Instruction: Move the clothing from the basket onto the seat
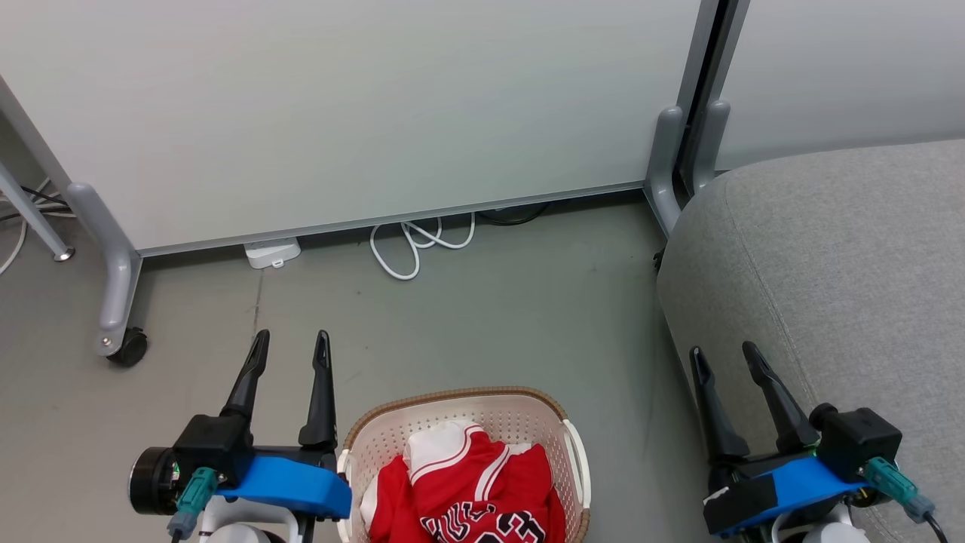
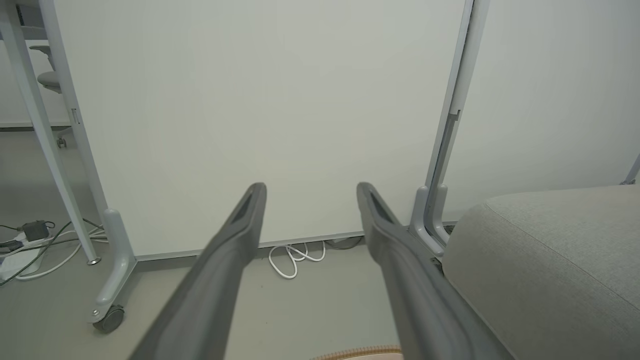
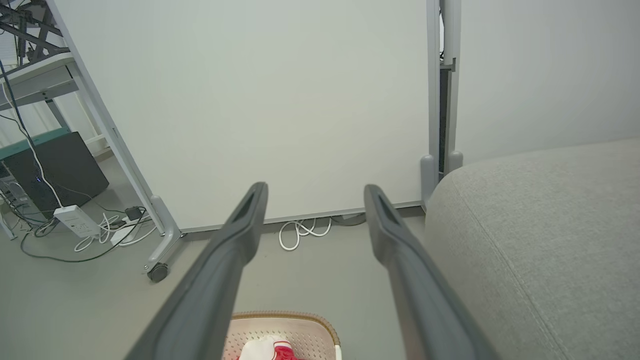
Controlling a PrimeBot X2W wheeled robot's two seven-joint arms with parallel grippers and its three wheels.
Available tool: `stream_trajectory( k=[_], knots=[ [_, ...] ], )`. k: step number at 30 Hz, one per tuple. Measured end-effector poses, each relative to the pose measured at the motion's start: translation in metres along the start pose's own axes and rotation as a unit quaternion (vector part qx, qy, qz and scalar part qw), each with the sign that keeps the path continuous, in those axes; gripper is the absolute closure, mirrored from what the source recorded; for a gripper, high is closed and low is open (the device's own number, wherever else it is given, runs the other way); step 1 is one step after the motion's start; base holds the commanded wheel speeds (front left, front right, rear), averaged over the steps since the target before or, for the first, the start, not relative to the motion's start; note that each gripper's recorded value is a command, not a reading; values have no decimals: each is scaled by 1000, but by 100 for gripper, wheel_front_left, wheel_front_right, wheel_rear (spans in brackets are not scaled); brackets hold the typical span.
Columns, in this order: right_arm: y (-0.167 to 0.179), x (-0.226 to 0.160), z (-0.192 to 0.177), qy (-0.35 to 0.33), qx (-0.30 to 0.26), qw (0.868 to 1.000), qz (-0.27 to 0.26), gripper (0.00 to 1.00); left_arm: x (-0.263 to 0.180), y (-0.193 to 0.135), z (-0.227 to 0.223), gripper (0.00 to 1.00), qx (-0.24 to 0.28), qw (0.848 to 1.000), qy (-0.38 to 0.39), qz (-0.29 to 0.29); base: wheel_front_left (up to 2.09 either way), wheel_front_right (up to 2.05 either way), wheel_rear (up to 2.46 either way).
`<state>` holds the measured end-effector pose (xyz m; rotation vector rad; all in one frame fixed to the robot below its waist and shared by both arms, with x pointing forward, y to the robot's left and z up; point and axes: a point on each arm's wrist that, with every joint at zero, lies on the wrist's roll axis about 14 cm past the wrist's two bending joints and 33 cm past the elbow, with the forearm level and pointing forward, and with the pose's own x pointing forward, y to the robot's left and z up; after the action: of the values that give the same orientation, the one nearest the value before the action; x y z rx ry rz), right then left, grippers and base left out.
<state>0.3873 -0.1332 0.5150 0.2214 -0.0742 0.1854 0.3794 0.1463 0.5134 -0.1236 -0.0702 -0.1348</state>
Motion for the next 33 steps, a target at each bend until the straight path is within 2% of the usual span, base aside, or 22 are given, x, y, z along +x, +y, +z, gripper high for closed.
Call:
stream_trajectory(
  k=[21,33],
  knots=[
    [10,0,-1,-6,-64,998,26,0,-4,-3,-8,0,51,999,4,-14,0,0,0],
    [4,-2,-9,7,-61,998,16,0,-7,1,-21,0,39,999,24,-11,0,0,0]
  ],
)
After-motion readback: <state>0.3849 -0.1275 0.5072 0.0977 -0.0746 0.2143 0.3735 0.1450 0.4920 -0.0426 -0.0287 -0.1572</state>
